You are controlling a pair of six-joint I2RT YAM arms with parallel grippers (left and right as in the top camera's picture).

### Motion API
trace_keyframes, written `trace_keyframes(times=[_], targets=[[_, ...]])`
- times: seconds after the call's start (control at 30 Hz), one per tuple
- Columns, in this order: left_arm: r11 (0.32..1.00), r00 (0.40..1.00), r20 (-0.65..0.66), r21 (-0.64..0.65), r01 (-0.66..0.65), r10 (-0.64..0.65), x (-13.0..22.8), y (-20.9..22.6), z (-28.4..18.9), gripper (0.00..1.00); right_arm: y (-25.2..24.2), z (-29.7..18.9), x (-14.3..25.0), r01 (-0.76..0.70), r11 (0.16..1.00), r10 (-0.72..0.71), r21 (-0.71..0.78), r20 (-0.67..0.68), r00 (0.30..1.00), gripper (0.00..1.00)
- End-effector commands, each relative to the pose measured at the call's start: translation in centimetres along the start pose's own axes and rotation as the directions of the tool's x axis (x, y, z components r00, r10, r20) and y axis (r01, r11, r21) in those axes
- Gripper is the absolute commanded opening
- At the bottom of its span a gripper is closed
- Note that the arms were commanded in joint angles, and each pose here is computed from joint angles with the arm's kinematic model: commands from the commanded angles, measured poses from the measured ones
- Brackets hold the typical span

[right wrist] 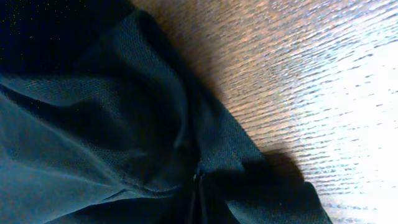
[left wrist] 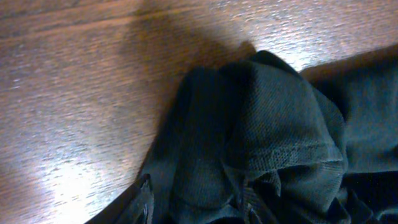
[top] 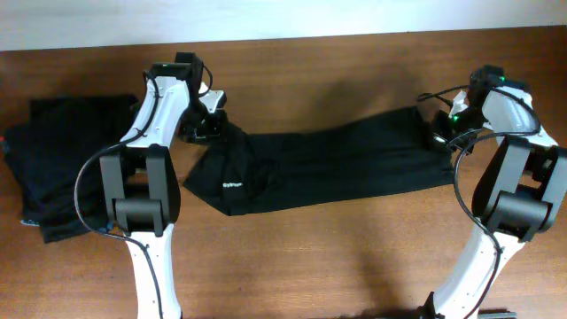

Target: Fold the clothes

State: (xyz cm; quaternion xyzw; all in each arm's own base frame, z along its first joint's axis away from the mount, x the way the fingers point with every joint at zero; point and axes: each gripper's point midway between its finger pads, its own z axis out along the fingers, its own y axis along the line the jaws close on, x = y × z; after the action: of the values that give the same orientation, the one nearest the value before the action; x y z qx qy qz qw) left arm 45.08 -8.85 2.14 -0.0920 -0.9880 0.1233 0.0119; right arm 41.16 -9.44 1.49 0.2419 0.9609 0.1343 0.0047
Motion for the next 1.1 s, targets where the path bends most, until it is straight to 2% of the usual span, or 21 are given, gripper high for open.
trace_keyframes(times=[0.0, 0.1, 0.17, 0.27, 0.47, 0.67, 0.83, 1.07], targets=[[0.999, 1.0, 0.018, 0.028, -0.02, 0.02, -0.1, -0.3, -0.2, 0.41, -0.2, -0.6, 0.0, 0.005, 1.0, -0.005, 0.018, 0.013, 1.0, 0.05], [0.999, 1.0, 0.022, 0.028, -0.021, 0.021, -0.2, -0.3, -0.2, 0.27, -0.2, -0.6, 0.0, 0.005, 1.0, -0.005, 0.018, 0.013, 1.0, 0.05], [1.0, 1.0, 0.022, 0.024, -0.019, 0.019, -0.2, -0.2, -0.3, 0.12, -0.3, -0.5, 0.0, 0.005, 1.0, -0.005, 0.018, 0.013, 1.0, 0.05], [1.0, 1.0, 0.024, 0.016, -0.018, 0.017, -0.2, 0.4, -0.4, 0.01, -0.2, -0.6, 0.0, 0.005, 1.0, -0.005, 0.018, 0.013, 1.0, 0.05], [0.995, 0.996, 0.092, -0.098, 0.024, -0.015, -1.3, 4.1, -3.3, 0.01, -0.3, -0.5, 0.0, 0.005, 1.0, -0.005, 0.018, 0.013, 1.0, 0.05], [0.993, 0.981, 0.192, -0.106, 0.057, -0.036, -3.2, 5.0, -6.6, 0.02, -0.3, -0.5, 0.0, 0.005, 1.0, -0.005, 0.018, 0.013, 1.0, 0.05], [0.992, 0.984, 0.176, -0.107, 0.06, -0.04, -2.8, 5.0, -6.5, 0.02, -0.7, -0.6, 0.0, 0.005, 0.999, -0.005, 0.042, 0.017, 1.0, 0.05], [0.948, 0.992, 0.063, -0.294, 0.125, -0.111, 0.4, 8.1, -6.9, 0.03, -0.7, -0.6, -0.1, 0.004, 0.999, -0.005, 0.047, 0.018, 1.0, 0.05]])
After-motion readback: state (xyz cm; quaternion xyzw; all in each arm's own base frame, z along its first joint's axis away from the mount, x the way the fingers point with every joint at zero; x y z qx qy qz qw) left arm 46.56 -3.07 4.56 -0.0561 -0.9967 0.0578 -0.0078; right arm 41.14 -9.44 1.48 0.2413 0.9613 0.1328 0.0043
